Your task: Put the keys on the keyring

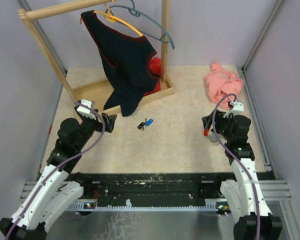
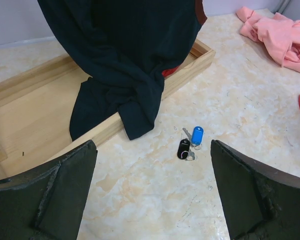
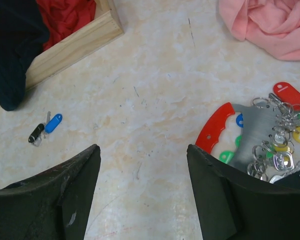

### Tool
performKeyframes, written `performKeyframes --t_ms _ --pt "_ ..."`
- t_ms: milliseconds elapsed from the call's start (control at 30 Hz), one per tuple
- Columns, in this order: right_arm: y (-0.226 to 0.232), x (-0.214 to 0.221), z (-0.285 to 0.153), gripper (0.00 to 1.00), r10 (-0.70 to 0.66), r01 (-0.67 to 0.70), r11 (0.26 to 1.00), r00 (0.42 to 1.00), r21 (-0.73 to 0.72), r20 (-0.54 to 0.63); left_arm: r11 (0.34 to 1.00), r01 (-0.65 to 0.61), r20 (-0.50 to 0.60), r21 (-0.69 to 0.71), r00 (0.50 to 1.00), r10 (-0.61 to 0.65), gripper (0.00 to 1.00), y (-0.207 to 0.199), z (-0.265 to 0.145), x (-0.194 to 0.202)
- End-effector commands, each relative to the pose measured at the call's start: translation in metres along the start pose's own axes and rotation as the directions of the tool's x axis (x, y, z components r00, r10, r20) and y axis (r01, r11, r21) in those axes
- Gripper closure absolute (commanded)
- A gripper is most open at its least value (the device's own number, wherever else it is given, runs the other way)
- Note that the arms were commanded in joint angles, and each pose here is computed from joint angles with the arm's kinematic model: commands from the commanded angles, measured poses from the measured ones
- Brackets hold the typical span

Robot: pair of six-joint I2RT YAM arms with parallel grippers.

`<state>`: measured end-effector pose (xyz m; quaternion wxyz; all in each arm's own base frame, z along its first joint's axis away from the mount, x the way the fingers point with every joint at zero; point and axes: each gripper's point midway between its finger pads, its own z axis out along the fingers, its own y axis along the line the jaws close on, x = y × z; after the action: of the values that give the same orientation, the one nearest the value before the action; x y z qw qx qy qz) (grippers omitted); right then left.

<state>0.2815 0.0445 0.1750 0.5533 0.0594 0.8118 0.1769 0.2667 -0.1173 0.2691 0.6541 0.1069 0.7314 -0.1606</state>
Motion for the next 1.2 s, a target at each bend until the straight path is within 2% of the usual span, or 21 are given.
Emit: performKeyframes --t_ms 0,400,667,833,933,1167 --pt "0.002 -0.028 -0.001 0.3 -0.026 0.025 0.999 0.999 0.029 0.048 1.0 0.01 0.032 0.013 0.999 -0.01 0.01 -0.002 -0.001 -0.007" --pt "-0.035 0.0 0.014 0.29 0.052 -0.03 0.976 0.994 0.215 -0.1 0.996 0.077 -0.046 0.052 0.996 -0.075 0.01 -0.013 0.006 0.003" --pt "-0.067 0.027 0.03 0.33 0.094 0.004 0.928 0.965 0.372 -0.246 0.995 0.062 -0.073 0.078 0.996 -0.056 0.01 -0.017 0.007 0.006" --pt "-0.068 0.045 0.055 0.37 0.087 0.057 0.92 0.935 0.388 -0.344 0.994 0.065 -0.092 0.091 0.994 -0.056 0.01 -0.019 0.008 0.012" --pt "-0.077 0.052 0.069 0.43 0.09 0.088 0.9 0.92 0.426 -0.381 0.993 0.069 -0.103 0.101 0.993 -0.059 0.01 -0.021 0.008 0.014" --pt "-0.087 0.065 0.091 0.45 0.098 0.114 0.891 0.897 0.439 -0.432 0.988 0.08 -0.103 0.133 0.993 -0.066 0.01 -0.026 0.008 0.016"
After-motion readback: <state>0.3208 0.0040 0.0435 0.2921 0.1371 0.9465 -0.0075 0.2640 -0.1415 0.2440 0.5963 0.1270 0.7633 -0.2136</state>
